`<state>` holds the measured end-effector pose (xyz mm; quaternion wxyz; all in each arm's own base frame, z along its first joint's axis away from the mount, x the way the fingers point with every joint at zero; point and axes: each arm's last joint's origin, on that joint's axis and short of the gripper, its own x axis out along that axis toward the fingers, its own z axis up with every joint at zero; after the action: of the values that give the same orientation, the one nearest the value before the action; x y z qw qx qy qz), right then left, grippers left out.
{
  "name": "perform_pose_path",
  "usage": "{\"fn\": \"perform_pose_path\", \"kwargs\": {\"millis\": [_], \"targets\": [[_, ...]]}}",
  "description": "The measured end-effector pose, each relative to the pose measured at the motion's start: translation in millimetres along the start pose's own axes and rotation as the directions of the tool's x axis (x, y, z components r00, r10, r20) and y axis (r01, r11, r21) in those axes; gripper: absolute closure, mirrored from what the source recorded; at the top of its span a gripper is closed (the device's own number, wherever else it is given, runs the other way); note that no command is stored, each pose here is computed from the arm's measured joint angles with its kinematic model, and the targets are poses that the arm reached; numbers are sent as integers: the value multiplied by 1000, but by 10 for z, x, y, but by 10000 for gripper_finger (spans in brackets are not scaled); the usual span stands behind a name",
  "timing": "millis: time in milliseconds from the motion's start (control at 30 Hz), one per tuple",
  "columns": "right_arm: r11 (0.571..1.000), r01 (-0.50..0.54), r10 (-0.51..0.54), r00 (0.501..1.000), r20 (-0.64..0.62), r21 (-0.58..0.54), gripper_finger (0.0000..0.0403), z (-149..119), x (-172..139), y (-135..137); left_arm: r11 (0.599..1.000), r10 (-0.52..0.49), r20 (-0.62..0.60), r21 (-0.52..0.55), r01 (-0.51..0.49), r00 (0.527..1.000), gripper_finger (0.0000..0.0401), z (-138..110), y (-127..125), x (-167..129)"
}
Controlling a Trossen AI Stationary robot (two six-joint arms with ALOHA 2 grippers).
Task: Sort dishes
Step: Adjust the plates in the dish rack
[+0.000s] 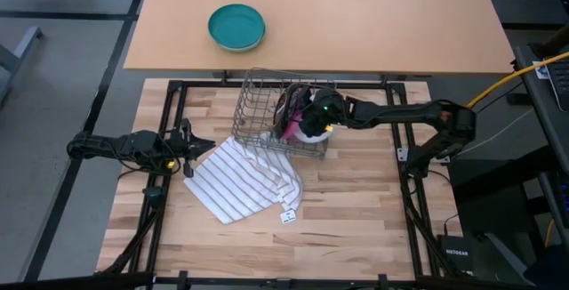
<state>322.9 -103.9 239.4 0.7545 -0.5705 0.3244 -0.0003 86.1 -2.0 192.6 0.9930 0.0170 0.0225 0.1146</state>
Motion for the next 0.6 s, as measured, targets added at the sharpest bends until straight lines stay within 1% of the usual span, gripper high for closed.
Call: {"fn": "perform_pose_path", "kwargs": {"millis": [167,300,467,600], "targets": [[999,51,-51,999,12,6,265,12,31,-36,1000,0,0,0,0,1000,371,0,0,0],[998,59,-59,998,19,6,265,25,25,-87,1000,0,0,0,0,1000,371,0,0,0],[996,83,-84,992,95,12,265,76,23,-224,1000,0,0,0,0,1000,371,0,0,0],[997,78,-79,991,107,11,265,103,135,-265,1000,0,0,0,0,1000,371,0,0,0]]}}
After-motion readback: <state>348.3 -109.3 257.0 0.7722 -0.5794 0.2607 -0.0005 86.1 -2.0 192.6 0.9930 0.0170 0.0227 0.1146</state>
